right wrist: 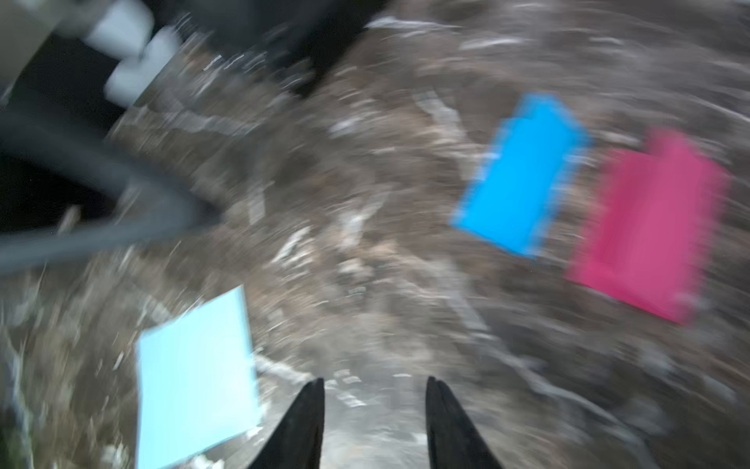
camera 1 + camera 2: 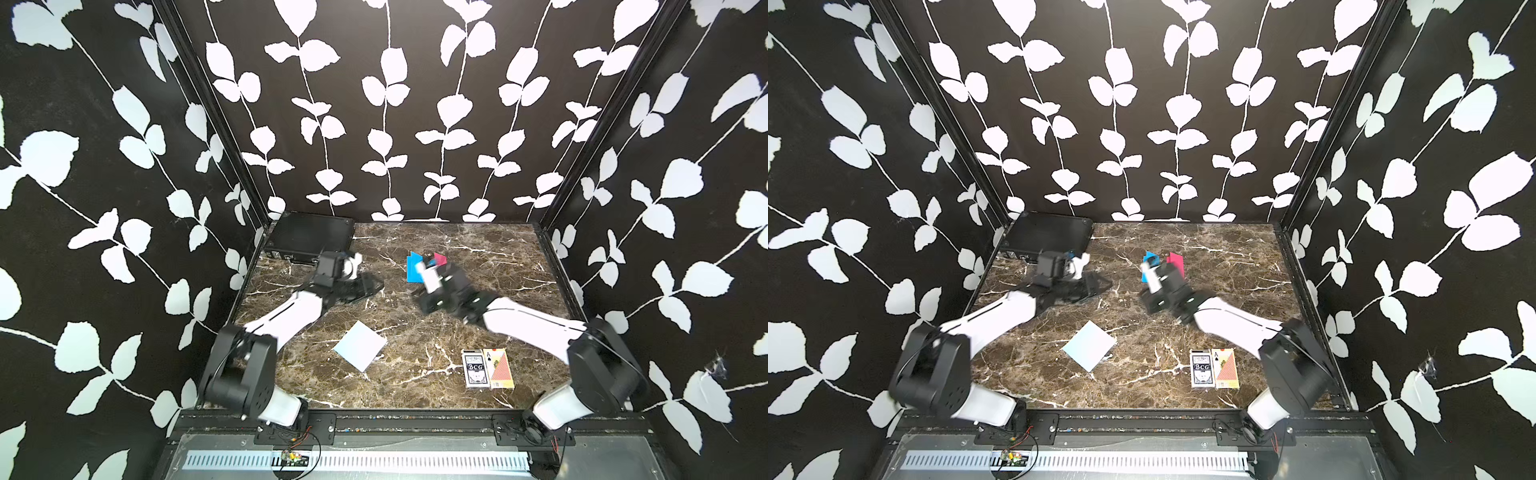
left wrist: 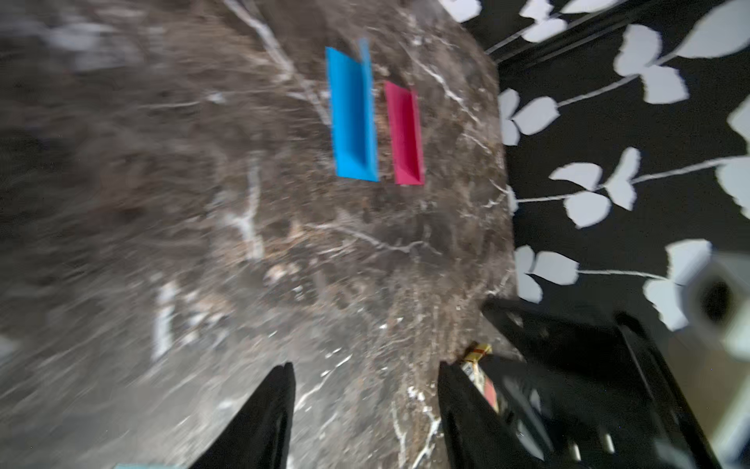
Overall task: Fold the square paper along the opposite sides
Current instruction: Move the paper at the center of the board.
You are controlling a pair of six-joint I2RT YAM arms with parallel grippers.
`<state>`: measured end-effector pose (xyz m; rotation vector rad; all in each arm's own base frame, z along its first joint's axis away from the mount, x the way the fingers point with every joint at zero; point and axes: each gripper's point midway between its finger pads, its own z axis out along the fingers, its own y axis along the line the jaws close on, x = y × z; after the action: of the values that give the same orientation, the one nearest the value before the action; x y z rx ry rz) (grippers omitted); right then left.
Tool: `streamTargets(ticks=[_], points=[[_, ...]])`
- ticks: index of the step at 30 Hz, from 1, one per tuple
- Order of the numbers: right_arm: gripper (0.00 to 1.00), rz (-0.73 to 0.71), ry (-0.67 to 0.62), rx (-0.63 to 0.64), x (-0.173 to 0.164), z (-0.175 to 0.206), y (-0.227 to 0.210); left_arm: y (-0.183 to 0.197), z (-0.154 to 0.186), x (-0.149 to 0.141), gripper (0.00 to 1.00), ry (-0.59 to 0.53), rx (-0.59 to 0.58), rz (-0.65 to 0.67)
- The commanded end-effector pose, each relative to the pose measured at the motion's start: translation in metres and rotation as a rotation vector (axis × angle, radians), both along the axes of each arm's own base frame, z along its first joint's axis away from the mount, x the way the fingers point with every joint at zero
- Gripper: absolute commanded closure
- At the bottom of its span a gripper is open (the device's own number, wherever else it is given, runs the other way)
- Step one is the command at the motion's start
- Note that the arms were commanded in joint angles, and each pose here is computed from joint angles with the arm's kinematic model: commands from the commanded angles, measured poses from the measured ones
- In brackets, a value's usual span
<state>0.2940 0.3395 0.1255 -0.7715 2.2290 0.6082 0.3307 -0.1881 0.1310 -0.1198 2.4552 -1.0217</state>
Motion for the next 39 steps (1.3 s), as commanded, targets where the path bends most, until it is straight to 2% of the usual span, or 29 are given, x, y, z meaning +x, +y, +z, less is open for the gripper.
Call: streamTargets(ticks=[1,5,10,17,22,27,31,36,39], points=[[0.51,0.162,-0.131,-0.18,-0.017,-0.028,0.049,0.055,-0.029,-0.028,0.43,0.076,0.182,0.16],[0.42,0.31,-0.252,-0.3,-0.03,-0.056,0.106,0.099,-0.043,-0.051,0.43,0.121,0.259,0.269],[0.35,0.314,-0.315,-0.391,-0.014,-0.076,0.122,0.113,-0.054,-0.064,0.42,0.142,0.247,0.311],[0.34,0.149,-0.324,-0.546,-0.001,-0.098,0.078,0.106,-0.063,-0.06,0.42,0.164,0.204,0.29],[0.39,-0.005,-0.233,-0.613,-0.014,-0.115,0.022,0.096,-0.069,-0.053,0.43,0.185,0.17,0.251],[0.41,-0.086,-0.152,-0.641,-0.03,-0.13,-0.012,0.091,-0.083,-0.051,0.45,0.222,0.145,0.237],[0.41,-0.164,-0.109,-0.666,-0.038,-0.131,-0.036,0.086,-0.076,-0.041,0.46,0.214,0.121,0.23],[0.42,-0.189,-0.02,-0.621,-0.052,-0.131,-0.042,0.087,-0.066,-0.037,0.45,0.197,0.133,0.233],[0.42,-0.127,0.001,-0.507,-0.059,-0.118,-0.023,0.088,-0.067,-0.037,0.45,0.203,0.134,0.235]])
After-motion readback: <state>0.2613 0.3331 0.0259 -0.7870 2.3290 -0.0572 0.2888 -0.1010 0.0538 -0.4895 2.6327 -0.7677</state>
